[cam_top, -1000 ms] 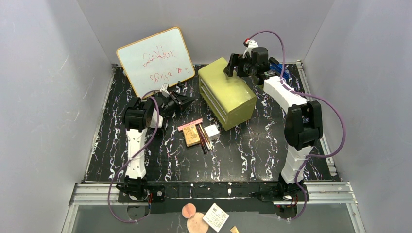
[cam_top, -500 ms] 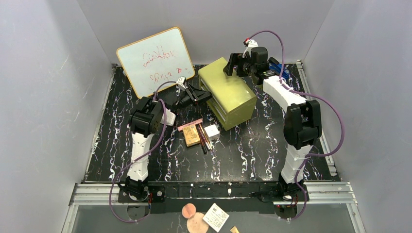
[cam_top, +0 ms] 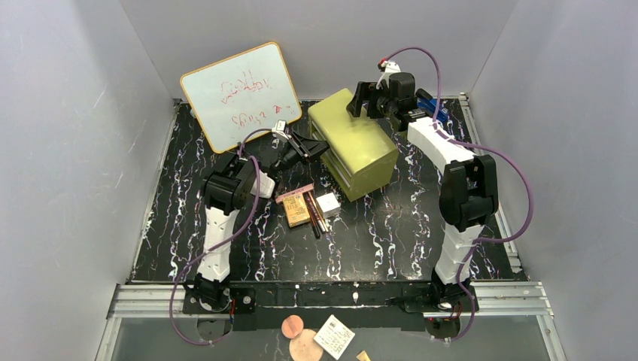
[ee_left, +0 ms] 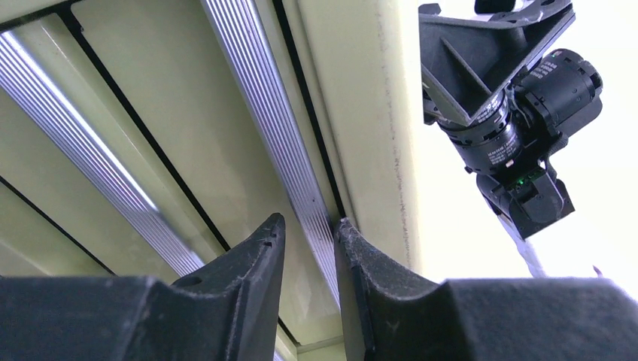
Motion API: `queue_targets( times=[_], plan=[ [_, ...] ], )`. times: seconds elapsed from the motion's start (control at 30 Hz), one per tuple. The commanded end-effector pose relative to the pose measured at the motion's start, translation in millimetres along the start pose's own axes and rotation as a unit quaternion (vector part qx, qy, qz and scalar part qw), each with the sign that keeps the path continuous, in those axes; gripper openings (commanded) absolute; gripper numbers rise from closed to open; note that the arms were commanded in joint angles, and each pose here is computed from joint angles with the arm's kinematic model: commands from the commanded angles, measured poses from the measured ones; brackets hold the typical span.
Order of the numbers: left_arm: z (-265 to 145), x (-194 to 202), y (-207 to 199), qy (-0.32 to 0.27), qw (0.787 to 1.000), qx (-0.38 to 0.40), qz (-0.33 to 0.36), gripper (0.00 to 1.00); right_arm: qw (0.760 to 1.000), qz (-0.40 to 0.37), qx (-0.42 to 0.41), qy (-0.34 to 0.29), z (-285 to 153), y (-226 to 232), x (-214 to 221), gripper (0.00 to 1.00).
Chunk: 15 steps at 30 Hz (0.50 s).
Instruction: Organize the makeup
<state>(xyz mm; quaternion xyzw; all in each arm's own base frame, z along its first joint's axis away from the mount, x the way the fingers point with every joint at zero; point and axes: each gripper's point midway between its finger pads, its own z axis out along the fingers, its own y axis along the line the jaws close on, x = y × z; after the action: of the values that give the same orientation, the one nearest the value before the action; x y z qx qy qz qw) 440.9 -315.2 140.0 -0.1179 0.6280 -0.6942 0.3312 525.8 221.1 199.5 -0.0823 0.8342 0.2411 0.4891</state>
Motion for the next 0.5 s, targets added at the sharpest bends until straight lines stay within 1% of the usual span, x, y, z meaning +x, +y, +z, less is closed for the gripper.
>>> queue_targets(
  times=[0.0,0.13,0.2,0.3,0.4,0.47],
  plan=[
    [19.5,7.9,-44.2,-0.031,0.998,0.045,0.033,0.26,0.977,-0.009,0.102,0.184,-4.9,-65.0,122.1,0.99],
    [27.2,15.6,-57.0,-0.042,0.996,0.073,0.022,0.22,0.977,-0.008,0.099,0.187,-5.4,-64.3,124.7,0.99],
    [30.4,16.9,-63.6,-0.048,0.995,0.089,0.019,0.16,0.977,-0.008,0.099,0.187,-5.8,-64.7,125.3,0.99],
    [34.2,14.6,-71.3,-0.057,0.992,0.111,0.012,0.00,0.977,-0.009,0.099,0.189,-6.1,-64.5,126.8,0.99],
    [36.6,12.9,-76.1,-0.060,0.990,0.125,0.009,0.00,0.977,-0.009,0.097,0.189,-5.9,-64.2,127.7,0.99],
    [36.2,13.8,-73.7,-0.057,0.991,0.119,0.012,0.00,0.977,-0.009,0.097,0.190,-6.4,-64.2,128.1,0.99]
  ],
)
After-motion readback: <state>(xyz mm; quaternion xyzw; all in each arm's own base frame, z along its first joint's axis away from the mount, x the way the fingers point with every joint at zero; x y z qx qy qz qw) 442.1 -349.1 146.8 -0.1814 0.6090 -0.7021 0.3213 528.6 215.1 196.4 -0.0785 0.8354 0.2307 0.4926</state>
